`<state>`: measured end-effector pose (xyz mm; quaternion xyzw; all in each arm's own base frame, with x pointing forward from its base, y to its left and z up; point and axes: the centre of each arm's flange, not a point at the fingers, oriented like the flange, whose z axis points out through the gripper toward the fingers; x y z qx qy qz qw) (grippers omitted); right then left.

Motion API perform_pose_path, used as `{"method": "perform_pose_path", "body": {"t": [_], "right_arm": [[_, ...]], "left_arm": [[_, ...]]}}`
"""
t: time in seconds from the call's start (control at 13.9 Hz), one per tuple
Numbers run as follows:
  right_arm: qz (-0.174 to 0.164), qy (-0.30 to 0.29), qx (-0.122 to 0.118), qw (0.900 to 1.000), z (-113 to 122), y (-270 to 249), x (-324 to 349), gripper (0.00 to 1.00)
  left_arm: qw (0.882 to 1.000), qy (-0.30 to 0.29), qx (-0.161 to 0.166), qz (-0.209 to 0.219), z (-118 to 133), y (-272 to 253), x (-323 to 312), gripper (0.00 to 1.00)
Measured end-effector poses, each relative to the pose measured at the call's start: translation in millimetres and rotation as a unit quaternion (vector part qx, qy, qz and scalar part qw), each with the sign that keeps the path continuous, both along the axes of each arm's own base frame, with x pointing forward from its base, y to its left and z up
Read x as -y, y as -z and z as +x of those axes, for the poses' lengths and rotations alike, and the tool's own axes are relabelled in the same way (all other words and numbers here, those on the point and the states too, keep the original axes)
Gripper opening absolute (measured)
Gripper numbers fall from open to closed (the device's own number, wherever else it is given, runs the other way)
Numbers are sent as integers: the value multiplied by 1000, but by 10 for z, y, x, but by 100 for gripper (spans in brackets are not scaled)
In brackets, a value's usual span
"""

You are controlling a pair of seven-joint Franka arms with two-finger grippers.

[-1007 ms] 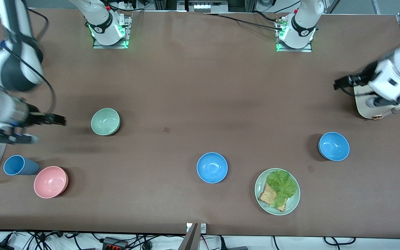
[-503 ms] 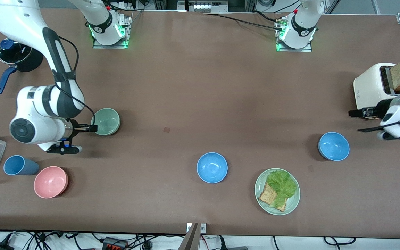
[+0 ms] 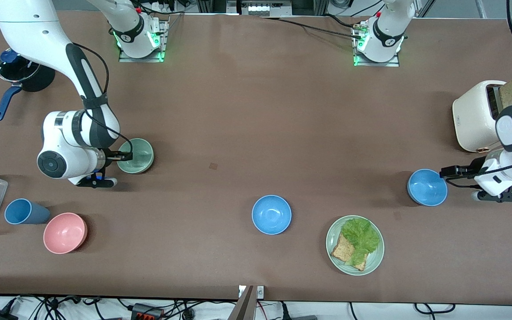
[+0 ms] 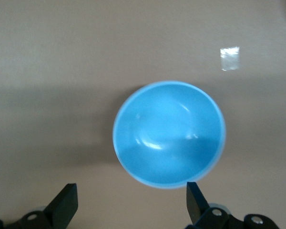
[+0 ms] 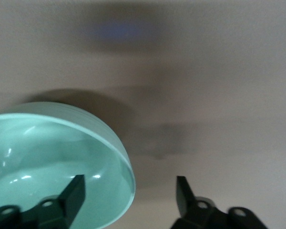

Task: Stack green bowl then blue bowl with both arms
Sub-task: 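Grasp the green bowl with the right gripper while the left grasps the blue bowl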

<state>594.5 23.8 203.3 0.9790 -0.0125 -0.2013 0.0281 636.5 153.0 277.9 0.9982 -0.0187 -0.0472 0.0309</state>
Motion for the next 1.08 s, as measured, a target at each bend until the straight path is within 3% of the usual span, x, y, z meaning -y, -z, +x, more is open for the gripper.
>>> {"method": "perform_pose_path", "body": {"t": [0.36,0.5,0.72,0.86,1.08], "right_arm": [[2,-5,2,1000,0,7,-68,21],[10,-21,14,1000,65,-100,-295,4],[33,-70,53,996,218,-426,-1019,4],[38,-89,74,993,194,-615,-1735,4],[37,-73,69,994,-176,-532,-2981,4]], "left_arm": [[999,27,22,2,-233,479,127,100],[999,28,32,2,-297,574,156,99],[999,26,40,0,-347,720,120,94],[998,45,42,-1,-350,754,104,74],[996,70,48,-2,-333,736,105,40]]}}
